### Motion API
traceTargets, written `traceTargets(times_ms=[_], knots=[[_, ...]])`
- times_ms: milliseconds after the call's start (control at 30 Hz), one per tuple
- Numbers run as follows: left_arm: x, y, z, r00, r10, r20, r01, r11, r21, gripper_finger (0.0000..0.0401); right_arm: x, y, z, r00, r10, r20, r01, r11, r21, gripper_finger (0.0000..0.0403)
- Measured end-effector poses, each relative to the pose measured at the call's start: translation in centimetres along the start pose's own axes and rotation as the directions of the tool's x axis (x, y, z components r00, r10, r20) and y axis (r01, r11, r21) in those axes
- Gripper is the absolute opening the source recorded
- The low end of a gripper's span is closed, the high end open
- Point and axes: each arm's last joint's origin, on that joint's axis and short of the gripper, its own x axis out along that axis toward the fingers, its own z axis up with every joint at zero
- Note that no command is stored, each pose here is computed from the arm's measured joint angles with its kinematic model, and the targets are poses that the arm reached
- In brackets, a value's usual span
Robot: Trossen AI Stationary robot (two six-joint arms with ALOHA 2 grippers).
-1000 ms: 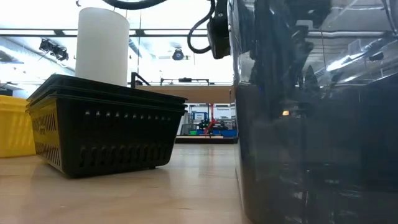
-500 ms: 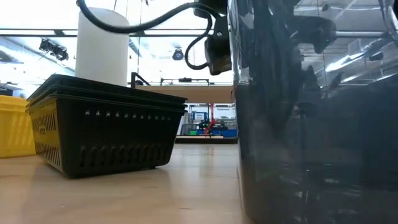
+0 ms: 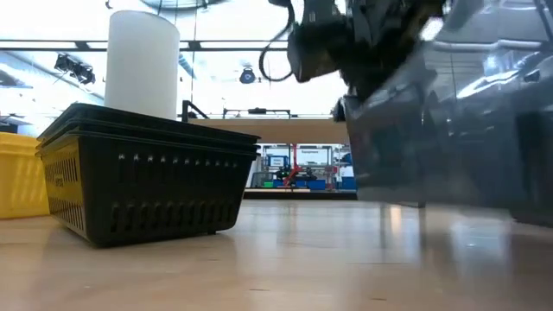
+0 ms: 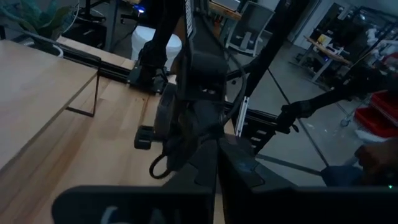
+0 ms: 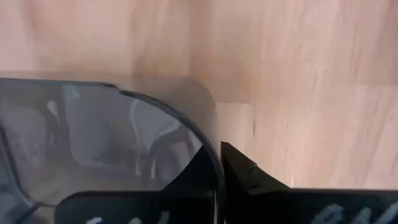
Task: Stack baskets on shelf by color
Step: Stack the left transparent black bin on the transparent black bin on the table
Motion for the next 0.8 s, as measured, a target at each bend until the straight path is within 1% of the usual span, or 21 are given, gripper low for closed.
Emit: traceTargets(times_ms=[67, 233, 400, 500, 633, 800], knots=[[0.0, 0.0, 0.0, 1.0, 0.001, -0.003, -0.001, 1.0, -0.004, 0.0015, -1.4, 0.4, 0.2, 1.0, 0.024, 0.012, -0.024, 1.0, -0.007, 0.0007], [0.0, 0.0, -0.1, 1.0, 0.003, -0.006, -0.003, 1.0, -0.006, 0.0018, -6.1, 1.2, -0.2, 0.999, 0.027, 0.031, -0.026, 0.999, -0.021, 0.0005], [0.0, 0.0, -0.1, 1.0, 0.003, -0.006, -0.003, 1.0, -0.004, 0.0022, -10.8, 1.3, -2.0, 0.997, 0.033, 0.074, -0.031, 0.999, -0.023, 0.0005], [0.0, 0.0, -0.1, 1.0, 0.003, -0.006, -0.003, 1.0, -0.003, 0.0019, -12.8, 1.2, -3.6, 0.997, 0.001, 0.082, 0.001, 1.0, -0.016, 0.0005], [0.0, 0.0, -0.1, 1.0, 0.003, -0.006, -0.003, 1.0, 0.001, 0.0014, -14.5, 0.9, -6.0, 0.995, -0.028, 0.093, 0.03, 0.999, -0.014, 0.0004], [0.0, 0.0, -0.1, 1.0, 0.003, -0.006, -0.003, 1.0, 0.001, 0.0014, -14.3, -0.1, -9.4, 0.997, -0.043, 0.067, 0.04, 0.998, 0.041, 0.0005]])
